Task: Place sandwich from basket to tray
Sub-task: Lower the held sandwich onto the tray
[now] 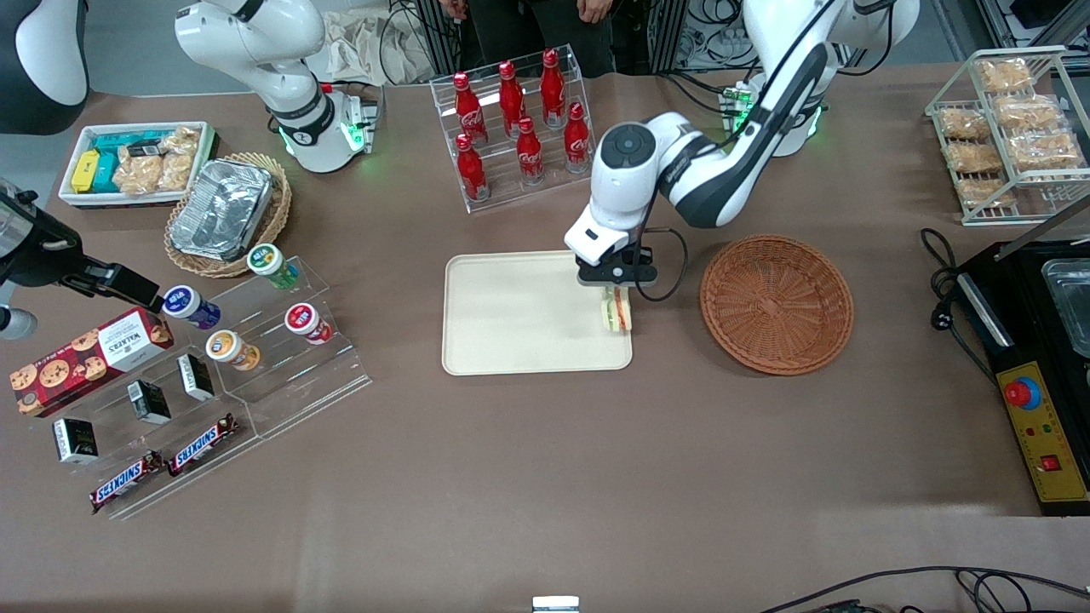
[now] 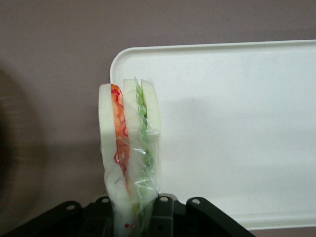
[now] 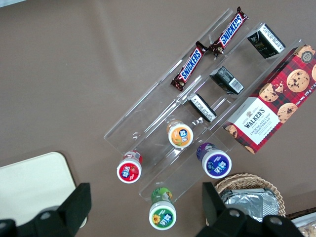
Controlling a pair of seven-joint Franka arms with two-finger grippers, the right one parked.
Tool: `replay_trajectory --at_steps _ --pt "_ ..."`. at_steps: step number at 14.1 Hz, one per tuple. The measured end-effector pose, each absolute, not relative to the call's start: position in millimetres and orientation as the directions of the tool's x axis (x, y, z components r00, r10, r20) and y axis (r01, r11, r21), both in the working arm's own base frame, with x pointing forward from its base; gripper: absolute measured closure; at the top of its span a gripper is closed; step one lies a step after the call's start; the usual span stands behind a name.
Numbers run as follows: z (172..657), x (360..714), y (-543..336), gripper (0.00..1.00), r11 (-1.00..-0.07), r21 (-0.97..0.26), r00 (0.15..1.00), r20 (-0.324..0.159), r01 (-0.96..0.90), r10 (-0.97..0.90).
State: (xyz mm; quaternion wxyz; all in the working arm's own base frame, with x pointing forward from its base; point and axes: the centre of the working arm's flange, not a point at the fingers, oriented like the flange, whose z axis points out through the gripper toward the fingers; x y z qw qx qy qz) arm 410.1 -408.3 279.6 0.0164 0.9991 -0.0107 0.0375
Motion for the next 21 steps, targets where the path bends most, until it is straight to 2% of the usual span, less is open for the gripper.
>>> replay_trajectory --at_steps 5,21 --pt "228.2 401.7 -387.9 0.8 -0.996 0.087 0.998 0.065 -0.007 -0.001" --pt "218.3 397.7 -399.5 0.8 -0.992 0.119 0.996 0.081 -0.041 -0.032"
